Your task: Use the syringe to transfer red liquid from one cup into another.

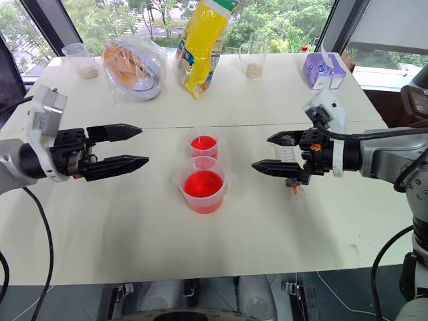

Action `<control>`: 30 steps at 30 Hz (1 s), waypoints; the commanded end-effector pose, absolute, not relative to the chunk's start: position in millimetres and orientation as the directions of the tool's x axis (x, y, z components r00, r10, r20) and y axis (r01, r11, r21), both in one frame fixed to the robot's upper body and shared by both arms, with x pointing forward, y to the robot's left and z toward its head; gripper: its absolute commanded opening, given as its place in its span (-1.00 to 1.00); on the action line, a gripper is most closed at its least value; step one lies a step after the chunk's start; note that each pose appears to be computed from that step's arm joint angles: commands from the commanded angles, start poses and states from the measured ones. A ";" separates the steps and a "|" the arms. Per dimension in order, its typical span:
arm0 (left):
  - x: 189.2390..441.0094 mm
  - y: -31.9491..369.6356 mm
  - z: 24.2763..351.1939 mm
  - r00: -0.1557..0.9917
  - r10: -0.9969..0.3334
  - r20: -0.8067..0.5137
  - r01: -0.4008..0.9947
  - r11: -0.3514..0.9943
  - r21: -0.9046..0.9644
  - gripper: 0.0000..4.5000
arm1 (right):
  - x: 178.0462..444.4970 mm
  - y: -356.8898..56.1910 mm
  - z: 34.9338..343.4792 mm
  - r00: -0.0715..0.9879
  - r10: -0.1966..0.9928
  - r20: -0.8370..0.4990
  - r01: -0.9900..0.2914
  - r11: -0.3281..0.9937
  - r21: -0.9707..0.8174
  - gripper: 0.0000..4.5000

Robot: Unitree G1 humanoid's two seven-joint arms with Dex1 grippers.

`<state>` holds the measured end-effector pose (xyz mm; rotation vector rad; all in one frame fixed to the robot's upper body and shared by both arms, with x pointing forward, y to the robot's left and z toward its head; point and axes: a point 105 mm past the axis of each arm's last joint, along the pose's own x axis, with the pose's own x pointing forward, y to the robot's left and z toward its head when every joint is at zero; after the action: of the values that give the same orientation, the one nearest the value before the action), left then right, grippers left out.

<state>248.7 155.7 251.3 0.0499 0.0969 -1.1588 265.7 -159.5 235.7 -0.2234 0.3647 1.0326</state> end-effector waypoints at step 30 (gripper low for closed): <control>256.0 143.1 253.0 0.362 -0.931 -0.042 0.932 0.360 0.050 1.00 | 343.4 -221.3 190.3 0.652 0.317 -0.689 -0.448 0.894 -0.013 0.97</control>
<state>256.8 144.8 247.3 0.0454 0.0431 -1.1932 336.2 -212.7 185.6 -0.1728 0.7533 0.5097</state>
